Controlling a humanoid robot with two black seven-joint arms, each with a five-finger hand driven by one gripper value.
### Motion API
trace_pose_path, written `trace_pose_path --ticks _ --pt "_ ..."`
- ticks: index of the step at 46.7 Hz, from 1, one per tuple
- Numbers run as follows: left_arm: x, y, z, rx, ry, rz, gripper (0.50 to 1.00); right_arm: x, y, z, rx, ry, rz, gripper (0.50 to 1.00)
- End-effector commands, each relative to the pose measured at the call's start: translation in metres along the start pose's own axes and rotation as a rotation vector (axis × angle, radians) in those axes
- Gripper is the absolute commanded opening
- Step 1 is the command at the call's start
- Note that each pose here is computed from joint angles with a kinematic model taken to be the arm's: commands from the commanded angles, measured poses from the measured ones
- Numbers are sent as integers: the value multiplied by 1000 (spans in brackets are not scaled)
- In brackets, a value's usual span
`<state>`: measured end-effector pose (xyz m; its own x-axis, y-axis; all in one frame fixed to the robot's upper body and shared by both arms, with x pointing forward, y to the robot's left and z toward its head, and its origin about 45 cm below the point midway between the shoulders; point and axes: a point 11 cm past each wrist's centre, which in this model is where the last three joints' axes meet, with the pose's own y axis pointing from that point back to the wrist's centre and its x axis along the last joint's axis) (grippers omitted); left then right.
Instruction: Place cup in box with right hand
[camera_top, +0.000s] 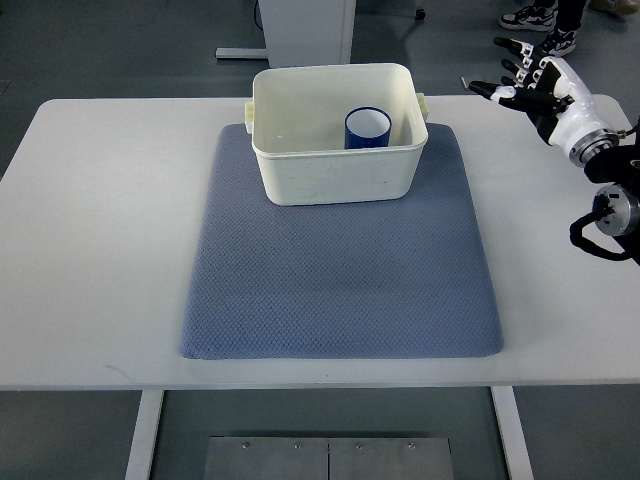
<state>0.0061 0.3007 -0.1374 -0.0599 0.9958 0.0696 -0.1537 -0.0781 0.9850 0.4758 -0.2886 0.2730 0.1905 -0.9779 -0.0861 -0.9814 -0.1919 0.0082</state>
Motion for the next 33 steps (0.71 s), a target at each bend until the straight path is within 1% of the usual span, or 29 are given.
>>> trace_pose_path --ticks 1,7,14,23,33 --pt "0 0 0 0 0 0 1000 11 6 5 3 -39 37 1000" --pt "0 0 0 0 -1 -2 1000 19 12 14 -2 -65 64 1000" --pt "0 0 0 0 -1 0 1000 16 17 32 -33 -85 67 1000" --pt "0 0 0 0 0 0 1000 -8 20 59 -47 -214 73 1000" --pt "0 0 0 0 0 0 1000 -33 20 75 -38 -366 89 1000"
